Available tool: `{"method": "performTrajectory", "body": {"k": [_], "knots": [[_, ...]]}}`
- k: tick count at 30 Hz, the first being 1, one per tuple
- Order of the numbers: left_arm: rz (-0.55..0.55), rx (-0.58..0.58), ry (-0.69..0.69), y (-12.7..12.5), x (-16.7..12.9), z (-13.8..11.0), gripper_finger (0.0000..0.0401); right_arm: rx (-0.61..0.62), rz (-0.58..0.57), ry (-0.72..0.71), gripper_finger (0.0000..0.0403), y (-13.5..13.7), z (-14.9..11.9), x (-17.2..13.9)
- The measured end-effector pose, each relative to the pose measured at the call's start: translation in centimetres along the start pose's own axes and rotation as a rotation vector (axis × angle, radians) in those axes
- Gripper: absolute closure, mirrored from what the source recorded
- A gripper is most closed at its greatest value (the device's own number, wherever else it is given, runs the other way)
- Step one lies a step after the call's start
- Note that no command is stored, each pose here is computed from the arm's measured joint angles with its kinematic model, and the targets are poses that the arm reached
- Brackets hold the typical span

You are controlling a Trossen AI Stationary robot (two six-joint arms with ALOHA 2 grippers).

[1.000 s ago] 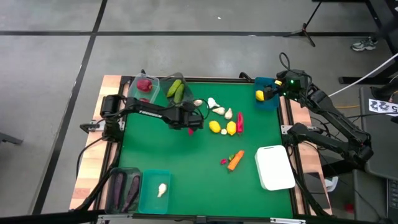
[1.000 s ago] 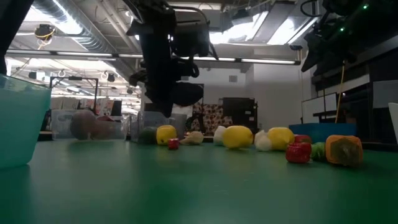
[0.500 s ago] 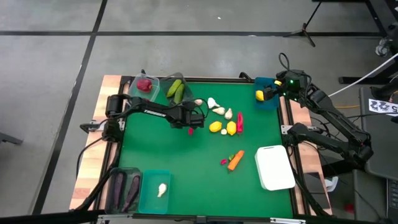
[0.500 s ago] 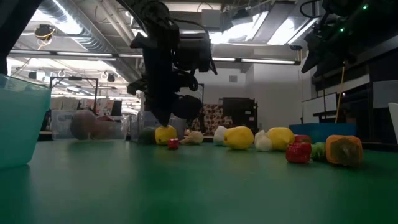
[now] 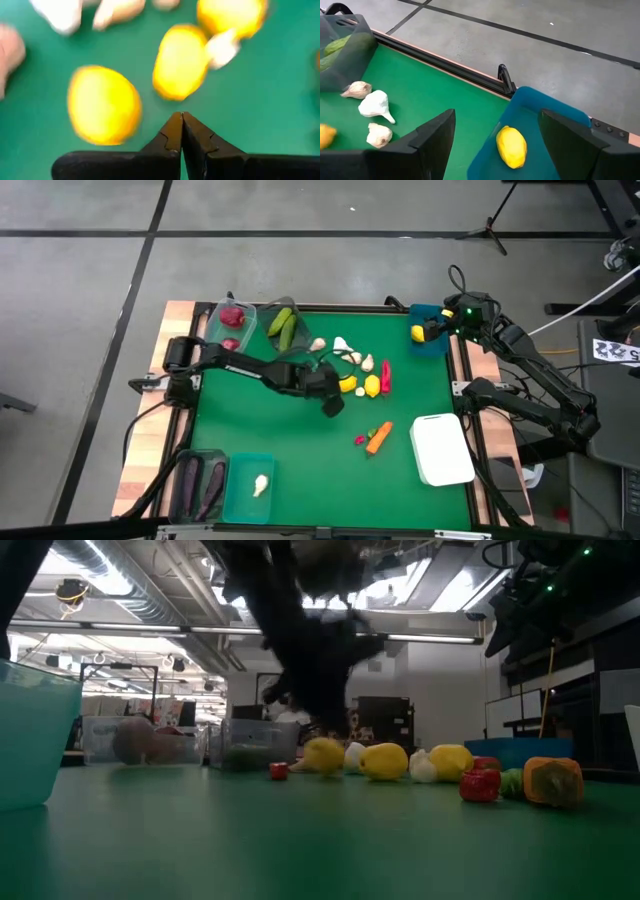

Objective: Sort produce into baskets
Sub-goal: Put the lemon into the blue bin

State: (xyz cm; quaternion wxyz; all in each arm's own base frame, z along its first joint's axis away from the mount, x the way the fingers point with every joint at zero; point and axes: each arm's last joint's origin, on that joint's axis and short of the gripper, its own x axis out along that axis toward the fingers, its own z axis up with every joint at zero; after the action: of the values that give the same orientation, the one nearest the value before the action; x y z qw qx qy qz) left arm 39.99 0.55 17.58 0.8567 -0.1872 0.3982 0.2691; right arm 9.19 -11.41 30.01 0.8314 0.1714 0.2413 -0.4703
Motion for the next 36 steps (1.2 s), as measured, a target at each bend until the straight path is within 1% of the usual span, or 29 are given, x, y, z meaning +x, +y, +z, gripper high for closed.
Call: {"method": "performTrajectory", "body": {"k": [2,4,6,8,9,11,14,17,19,23,24,27,29,33,36], "knots": [[0.005,0.0,-0.043,-0.4,-0.8,0.3,0.0401,0.0,0.001,0.002,0.0121,0.0,0.0,0.0],[0.037,0.018,-0.066,-0.6,-1.2,0.1,0.0401,-0.001,0.0,0.002,0.0121,0.0,0.0,0.0],[0.069,0.069,-0.098,-0.6,-1.6,0.3,0.0401,0.0,0.001,0.001,0.0121,0.0,0.0,0.0],[0.079,0.164,-0.117,-0.5,-1.8,0.6,0.04,-0.001,0.001,0.001,0.0121,0.0,0.0,0.0],[0.08,0.191,-0.124,-0.5,-1.8,0.7,0.0398,-0.001,0.001,0.001,0.0121,0.0,0.0,0.0],[0.084,0.187,-0.124,-0.4,-1.8,0.8,0.0388,-0.001,0.0,0.006,0.0121,0.0,-0.1,0.0],[0.081,0.193,-0.115,-0.5,-1.8,0.6,0.036,-0.004,-0.002,0.024,0.0121,0.0,-0.2,0.0],[0.075,0.195,-0.114,-0.8,-1.9,0.4,0.0321,-0.007,-0.003,0.028,0.0121,0.0,-0.4,0.2],[0.077,0.22,-0.11,-0.7,-1.9,0.4,0.0295,-0.009,-0.004,0.041,0.0121,-0.1,-0.8,0.5],[0.087,0.163,-0.11,-0.3,-1.7,0.7,0.0251,-0.011,-0.007,0.055,0.0121,-0.1,-1.6,1.2],[0.09,0.181,-0.11,-0.3,-1.7,0.7,0.024,-0.011,-0.007,0.056,0.0121,-0.1,-1.8,1.4],[0.096,0.294,-0.097,-0.4,-1.7,0.5,0.0207,-0.012,-0.006,0.055,0.0121,-0.1,-1.9,1.5],[0.099,0.326,-0.091,-0.4,-1.5,0.4,0.0185,-0.014,-0.007,0.059,0.0121,-0.1,-2.0,1.6],[0.121,0.293,-0.062,0.0,-0.6,0.1,0.0148,-0.017,-0.006,0.059,0.0121,-0.1,-2.0,1.6],[0.142,0.282,-0.033,0.3,0.5,-0.3,0.0129,-0.017,-0.006,0.06,0.0121,-0.1,-2.0,1.6]]}}
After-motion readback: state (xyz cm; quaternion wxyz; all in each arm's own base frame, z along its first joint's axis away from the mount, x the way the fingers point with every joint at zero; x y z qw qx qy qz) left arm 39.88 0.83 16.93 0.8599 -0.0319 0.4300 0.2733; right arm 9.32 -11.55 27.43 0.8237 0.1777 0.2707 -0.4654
